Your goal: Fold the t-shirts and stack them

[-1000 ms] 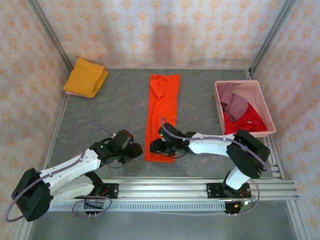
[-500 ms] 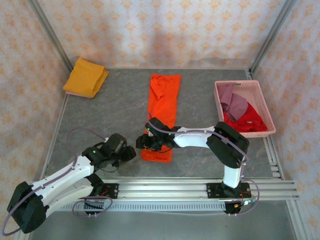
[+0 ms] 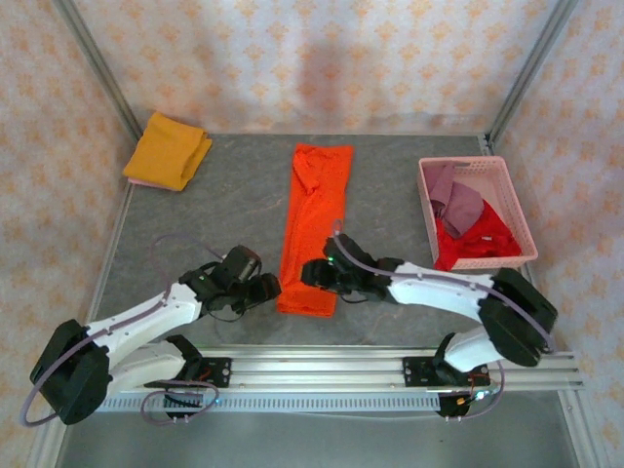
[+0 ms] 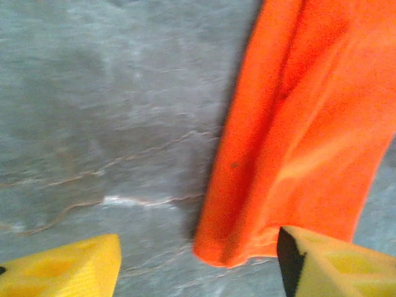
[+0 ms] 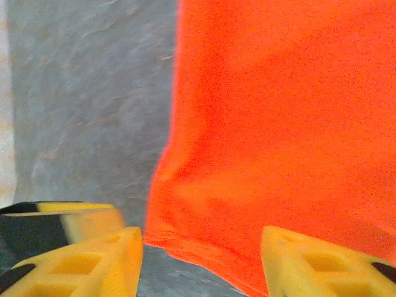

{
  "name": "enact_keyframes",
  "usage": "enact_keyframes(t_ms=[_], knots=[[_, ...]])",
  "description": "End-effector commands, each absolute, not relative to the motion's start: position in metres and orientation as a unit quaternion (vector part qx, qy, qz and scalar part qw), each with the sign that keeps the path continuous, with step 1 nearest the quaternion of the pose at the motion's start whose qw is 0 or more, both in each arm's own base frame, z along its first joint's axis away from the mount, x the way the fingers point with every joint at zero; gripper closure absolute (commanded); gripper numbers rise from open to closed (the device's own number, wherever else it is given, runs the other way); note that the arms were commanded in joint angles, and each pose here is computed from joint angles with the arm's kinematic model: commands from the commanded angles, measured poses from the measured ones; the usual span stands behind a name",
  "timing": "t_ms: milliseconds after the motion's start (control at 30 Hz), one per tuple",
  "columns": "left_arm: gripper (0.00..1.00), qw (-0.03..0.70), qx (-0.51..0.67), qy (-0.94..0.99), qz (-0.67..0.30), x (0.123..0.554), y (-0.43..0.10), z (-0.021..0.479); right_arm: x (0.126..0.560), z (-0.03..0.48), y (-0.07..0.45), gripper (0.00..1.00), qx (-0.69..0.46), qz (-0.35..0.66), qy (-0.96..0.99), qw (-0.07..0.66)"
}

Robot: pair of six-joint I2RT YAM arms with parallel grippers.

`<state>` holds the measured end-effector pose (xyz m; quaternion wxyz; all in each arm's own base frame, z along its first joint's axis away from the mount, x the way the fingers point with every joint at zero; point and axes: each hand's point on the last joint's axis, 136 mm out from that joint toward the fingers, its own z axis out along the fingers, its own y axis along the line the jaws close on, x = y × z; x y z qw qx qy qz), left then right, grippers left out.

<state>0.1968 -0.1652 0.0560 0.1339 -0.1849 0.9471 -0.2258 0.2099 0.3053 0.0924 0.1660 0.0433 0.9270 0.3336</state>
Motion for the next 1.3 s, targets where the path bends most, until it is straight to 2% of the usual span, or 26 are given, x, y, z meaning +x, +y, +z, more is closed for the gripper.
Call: enact_keyframes(t_ms=[0,200,500,667,800,1267], knots=[[0.21,0.155,-0.173,0.932,-0.28,0.216,-0.187,0.072,0.201,0.071,0.267,0.52,0.128,0.301,0.931,0.16],[0.17,0.132,-0.171,0.933,-0.286,0.217,-0.196,0.058,0.172,0.055,0.268,0.57,0.148,0.335,0.926,0.094],[0.17,0.125,-0.17,0.937,-0.278,0.216,-0.196,0.052,0.169,0.041,0.29,0.73,0.14,0.349,0.925,0.053],[0.17,0.122,-0.168,0.94,-0.272,0.214,-0.194,0.05,0.168,0.039,0.284,0.62,0.145,0.339,0.928,0.056],[0.17,0.117,-0.17,0.94,-0.272,0.213,-0.195,0.047,0.168,0.05,0.27,0.62,0.156,0.334,0.926,0.08],[0.18,0.118,-0.168,0.941,-0.269,0.213,-0.194,0.048,0.152,0.026,0.275,0.63,0.161,0.329,0.93,0.034]])
